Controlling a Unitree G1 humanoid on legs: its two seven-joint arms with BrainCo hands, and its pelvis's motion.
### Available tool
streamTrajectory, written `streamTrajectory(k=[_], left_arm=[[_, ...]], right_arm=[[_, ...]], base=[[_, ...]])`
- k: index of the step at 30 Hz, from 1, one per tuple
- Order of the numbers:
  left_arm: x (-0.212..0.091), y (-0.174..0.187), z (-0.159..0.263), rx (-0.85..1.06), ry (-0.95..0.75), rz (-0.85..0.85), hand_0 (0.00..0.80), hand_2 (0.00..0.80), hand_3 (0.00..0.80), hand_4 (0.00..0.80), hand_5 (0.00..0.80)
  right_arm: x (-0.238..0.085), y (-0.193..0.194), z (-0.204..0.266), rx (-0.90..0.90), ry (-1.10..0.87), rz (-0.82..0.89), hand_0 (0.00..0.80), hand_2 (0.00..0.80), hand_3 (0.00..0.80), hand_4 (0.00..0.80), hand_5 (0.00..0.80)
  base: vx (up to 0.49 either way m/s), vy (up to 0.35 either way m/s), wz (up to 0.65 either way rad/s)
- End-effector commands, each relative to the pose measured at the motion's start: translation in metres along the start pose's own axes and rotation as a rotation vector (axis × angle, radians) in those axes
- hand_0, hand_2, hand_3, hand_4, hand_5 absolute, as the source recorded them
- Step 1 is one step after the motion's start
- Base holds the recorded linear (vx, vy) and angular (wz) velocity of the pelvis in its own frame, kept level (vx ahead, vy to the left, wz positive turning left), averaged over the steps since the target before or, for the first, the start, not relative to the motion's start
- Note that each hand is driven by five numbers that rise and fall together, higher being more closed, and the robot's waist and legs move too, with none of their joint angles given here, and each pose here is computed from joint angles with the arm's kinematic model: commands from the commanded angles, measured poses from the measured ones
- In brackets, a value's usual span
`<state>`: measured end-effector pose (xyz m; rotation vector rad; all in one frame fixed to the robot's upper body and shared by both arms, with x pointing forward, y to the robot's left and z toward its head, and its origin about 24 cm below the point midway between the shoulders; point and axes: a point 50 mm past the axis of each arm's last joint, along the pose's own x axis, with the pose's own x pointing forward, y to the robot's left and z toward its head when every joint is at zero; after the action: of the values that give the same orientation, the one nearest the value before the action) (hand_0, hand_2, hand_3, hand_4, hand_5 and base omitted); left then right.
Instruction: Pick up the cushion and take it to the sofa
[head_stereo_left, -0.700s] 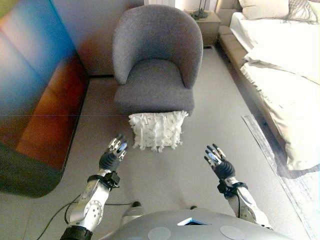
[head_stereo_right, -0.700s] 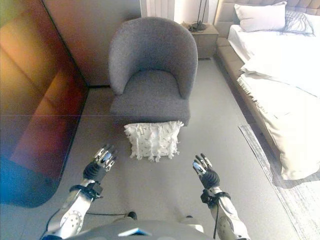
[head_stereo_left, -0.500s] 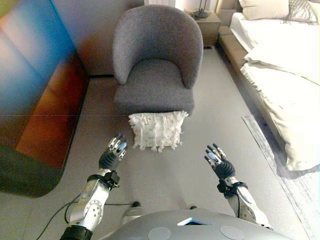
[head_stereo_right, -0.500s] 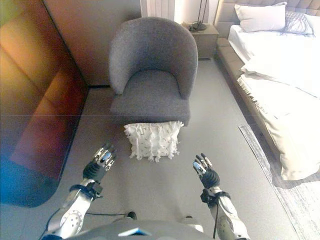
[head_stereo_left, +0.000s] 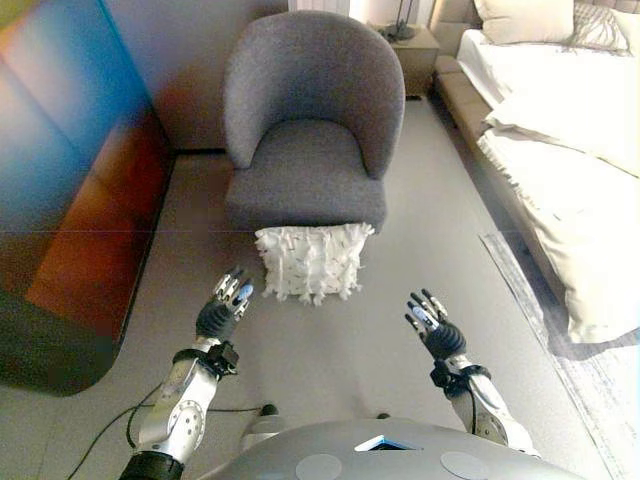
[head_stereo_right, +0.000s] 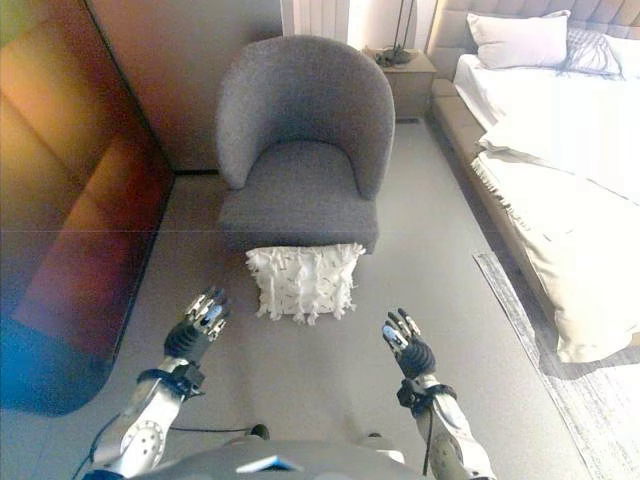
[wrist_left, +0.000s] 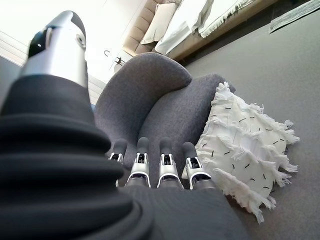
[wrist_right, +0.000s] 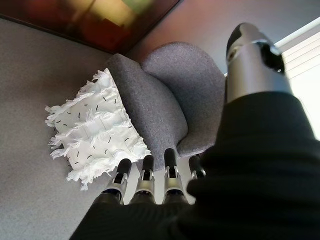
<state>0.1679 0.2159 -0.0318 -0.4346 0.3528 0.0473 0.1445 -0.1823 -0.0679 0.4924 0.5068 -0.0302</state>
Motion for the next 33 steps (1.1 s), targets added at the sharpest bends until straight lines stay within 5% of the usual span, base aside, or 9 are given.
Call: streamTrajectory(k=[1, 22, 33], left_arm=[[0.009, 0.000, 0.038, 0.036, -0.172, -0.024, 0.000, 0.000, 0.000, 0.000, 0.000], [0.014, 0.008, 0.047, 0.053, -0.179, 0.008, 0.000, 0.000, 0.000, 0.000, 0.000], [0.013, -0.005, 0.046, 0.043, -0.156, -0.063, 0.000, 0.000, 0.000, 0.000, 0.000]], right_arm=[[0.012, 0.021, 0.032, -0.019, -0.136, 0.119, 0.000, 0.000, 0.000, 0.000, 0.000], [0.011, 0.017, 0.021, 0.035, -0.142, 0.039, 0.000, 0.000, 0.000, 0.000, 0.000], [0.004, -0.001, 0.018, 0.050, -0.110, -0.019, 0.000, 0.000, 0.000, 0.000, 0.000]], base=[[-0.058, 0.033, -0.04], [0.027, 0.126, 0.07], [0.341, -0.059, 0.15]])
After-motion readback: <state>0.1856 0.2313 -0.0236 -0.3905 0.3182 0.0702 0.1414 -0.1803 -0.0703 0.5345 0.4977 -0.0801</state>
